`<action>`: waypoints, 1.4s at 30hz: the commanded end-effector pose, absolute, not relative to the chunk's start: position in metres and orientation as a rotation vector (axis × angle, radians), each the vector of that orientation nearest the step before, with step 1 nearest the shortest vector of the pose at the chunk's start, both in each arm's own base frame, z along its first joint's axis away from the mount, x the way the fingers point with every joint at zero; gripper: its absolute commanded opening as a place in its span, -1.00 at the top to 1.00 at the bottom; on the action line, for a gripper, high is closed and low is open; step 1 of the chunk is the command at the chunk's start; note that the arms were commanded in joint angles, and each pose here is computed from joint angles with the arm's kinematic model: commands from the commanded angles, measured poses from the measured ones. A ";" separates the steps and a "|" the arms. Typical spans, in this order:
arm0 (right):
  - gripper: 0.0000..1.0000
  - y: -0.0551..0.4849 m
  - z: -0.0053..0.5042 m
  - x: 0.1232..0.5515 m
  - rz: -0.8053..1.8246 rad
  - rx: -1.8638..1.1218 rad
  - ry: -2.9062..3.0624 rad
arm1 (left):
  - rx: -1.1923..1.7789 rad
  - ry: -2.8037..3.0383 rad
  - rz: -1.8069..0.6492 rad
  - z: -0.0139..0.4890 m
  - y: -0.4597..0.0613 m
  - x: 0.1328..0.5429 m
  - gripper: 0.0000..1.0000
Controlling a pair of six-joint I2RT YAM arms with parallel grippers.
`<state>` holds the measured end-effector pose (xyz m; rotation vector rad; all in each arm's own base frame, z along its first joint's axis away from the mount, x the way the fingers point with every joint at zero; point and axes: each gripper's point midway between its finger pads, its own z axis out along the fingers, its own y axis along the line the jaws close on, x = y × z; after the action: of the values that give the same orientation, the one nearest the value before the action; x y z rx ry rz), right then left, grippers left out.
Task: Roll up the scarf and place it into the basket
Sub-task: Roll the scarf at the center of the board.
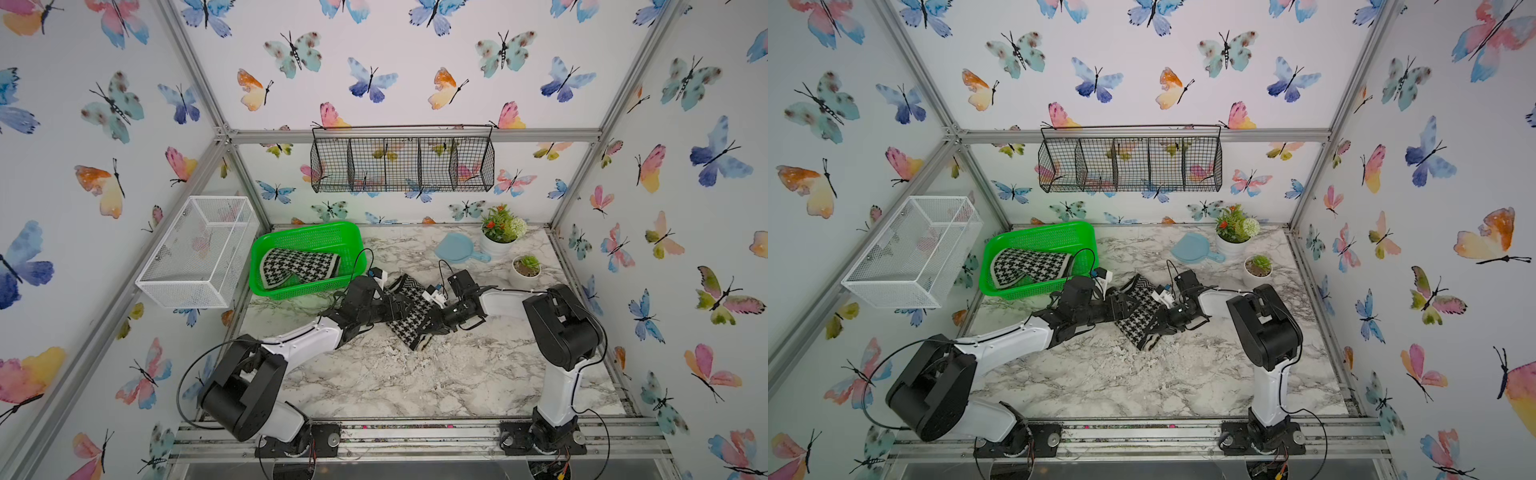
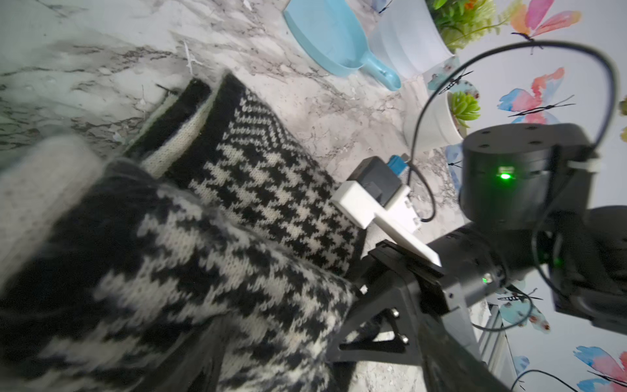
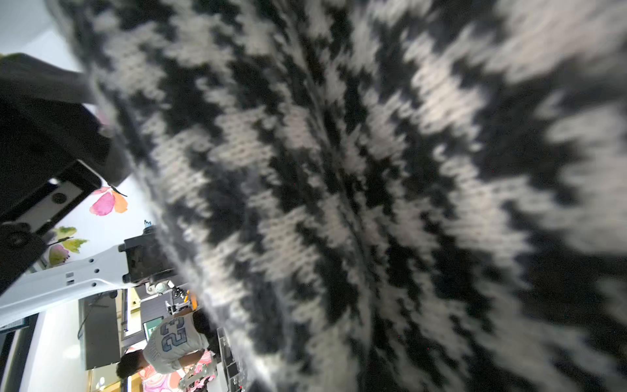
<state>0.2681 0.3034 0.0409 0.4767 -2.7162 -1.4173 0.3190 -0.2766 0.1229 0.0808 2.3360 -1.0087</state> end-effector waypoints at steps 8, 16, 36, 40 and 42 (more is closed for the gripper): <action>-0.79 0.259 0.086 0.291 -1.012 0.558 -3.215 | -0.027 2.346 -1.020 0.099 -0.280 0.369 -0.75; -0.96 0.277 0.125 0.266 -0.329 0.992 -3.582 | -0.033 2.415 -1.046 0.082 -0.289 0.372 -0.73; -0.75 0.296 0.033 0.269 0.703 1.317 -3.422 | 0.057 2.447 -1.232 0.097 -0.305 0.352 -0.72; 0.01 0.296 0.030 0.272 0.734 1.332 -3.424 | 0.069 2.435 -1.260 0.105 -0.305 0.350 -0.72; 0.16 0.298 0.030 0.272 0.723 1.342 -3.421 | 0.072 2.436 -1.264 0.107 -0.304 0.349 -0.72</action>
<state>0.2648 0.2982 0.0290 1.3491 -3.4011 0.6629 0.3663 -0.2966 0.0988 0.0097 2.4077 -1.1928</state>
